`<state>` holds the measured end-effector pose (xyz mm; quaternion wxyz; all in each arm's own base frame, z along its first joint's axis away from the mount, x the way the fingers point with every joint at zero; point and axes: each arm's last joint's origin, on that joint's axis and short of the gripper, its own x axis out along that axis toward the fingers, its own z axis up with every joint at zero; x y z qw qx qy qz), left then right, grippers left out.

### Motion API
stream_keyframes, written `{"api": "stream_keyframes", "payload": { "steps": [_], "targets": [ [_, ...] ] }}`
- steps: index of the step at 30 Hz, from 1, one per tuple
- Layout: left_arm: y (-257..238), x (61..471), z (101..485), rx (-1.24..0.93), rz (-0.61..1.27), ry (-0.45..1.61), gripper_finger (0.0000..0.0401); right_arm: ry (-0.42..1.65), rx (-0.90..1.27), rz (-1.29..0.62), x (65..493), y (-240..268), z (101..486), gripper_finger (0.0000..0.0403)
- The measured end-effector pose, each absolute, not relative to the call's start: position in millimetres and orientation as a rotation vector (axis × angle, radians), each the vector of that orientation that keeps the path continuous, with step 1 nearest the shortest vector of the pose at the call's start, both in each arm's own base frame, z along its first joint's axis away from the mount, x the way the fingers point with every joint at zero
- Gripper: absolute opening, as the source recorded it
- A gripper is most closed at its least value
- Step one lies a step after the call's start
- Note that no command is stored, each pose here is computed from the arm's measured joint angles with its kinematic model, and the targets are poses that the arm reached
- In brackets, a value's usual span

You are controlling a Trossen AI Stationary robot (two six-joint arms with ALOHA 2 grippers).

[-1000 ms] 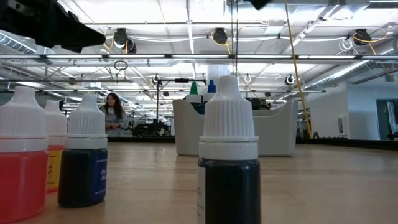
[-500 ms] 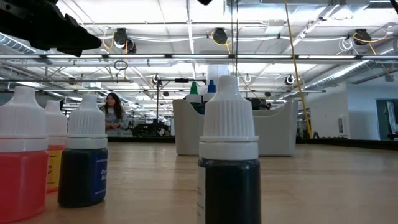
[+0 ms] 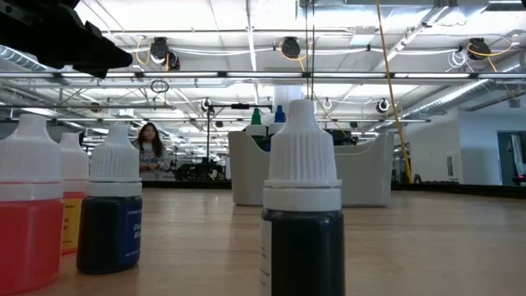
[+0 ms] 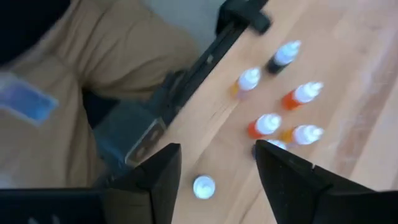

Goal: Pick & Place food coloring
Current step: Put the small black food coloring bottle into the gray bin

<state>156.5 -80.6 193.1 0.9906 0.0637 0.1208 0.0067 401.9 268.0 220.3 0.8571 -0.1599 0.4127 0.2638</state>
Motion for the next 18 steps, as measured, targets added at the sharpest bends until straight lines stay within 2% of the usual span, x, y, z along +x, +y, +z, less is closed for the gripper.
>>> {"api": "stream_keyframes", "payload": {
  "steps": [10,18],
  "targets": [
    [-80.2,156.0,191.1,0.133,0.015,0.261,0.0031,0.898,-0.420,0.620,392.9,262.8,174.9,0.0182],
    [-80.2,156.0,191.1,0.132,0.016,0.261,0.0031,0.902,-0.420,0.618,389.2,259.9,161.0,0.0180]
  ]
}}
